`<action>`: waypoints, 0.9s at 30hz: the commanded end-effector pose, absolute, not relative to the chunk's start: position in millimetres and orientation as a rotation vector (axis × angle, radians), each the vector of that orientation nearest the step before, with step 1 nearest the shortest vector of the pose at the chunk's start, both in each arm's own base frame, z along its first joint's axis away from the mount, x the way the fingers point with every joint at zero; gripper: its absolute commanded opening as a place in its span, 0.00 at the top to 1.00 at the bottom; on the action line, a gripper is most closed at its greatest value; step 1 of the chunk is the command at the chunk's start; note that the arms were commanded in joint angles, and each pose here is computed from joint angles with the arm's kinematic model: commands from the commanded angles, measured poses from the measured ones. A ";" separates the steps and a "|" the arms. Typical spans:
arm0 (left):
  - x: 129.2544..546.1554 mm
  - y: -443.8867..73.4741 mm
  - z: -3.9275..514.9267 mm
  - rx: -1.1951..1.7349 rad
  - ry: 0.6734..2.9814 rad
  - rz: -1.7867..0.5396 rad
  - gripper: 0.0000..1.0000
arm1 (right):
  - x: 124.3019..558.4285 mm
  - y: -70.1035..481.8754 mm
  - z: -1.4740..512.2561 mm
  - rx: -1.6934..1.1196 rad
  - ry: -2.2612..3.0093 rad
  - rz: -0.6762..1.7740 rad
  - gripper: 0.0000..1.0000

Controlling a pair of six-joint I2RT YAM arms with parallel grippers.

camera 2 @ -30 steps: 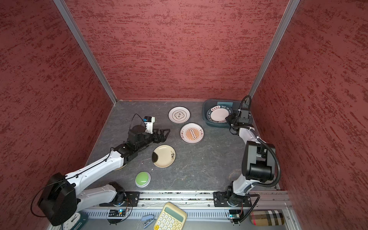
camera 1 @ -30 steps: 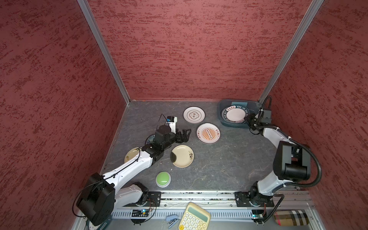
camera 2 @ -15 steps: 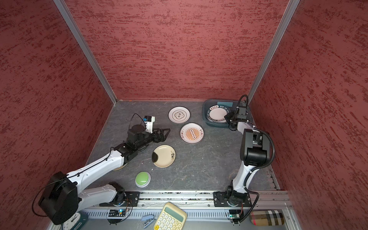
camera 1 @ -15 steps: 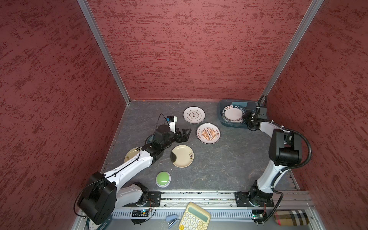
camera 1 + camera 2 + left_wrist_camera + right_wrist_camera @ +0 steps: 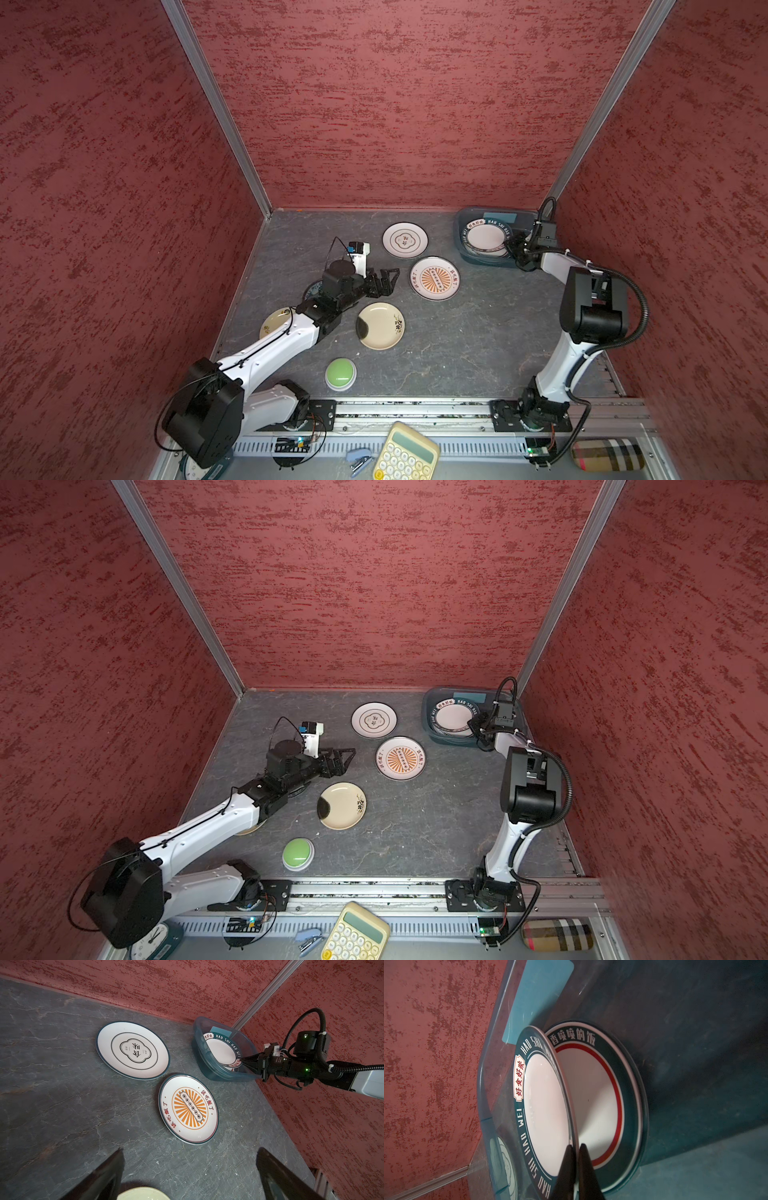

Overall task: Place the plates into the plastic bin on the countertop
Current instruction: 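Lower the held plate into the bin and open the right gripper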

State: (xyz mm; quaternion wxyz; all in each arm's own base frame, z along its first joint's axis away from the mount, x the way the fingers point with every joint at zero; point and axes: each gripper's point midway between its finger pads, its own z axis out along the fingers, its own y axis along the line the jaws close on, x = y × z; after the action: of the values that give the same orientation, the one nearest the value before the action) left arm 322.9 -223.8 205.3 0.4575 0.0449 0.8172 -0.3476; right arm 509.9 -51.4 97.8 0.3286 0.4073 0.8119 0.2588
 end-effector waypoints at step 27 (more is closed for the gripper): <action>327.7 -226.2 204.3 0.103 2.028 -0.871 0.01 | 499.2 -63.8 143.2 0.980 2.097 0.585 0.51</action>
State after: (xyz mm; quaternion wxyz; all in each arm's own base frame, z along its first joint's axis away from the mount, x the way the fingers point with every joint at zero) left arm 324.4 -225.1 195.9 0.4462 0.0420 0.8247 -0.3449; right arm 499.9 -59.4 113.5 0.3409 0.3941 0.8216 0.2312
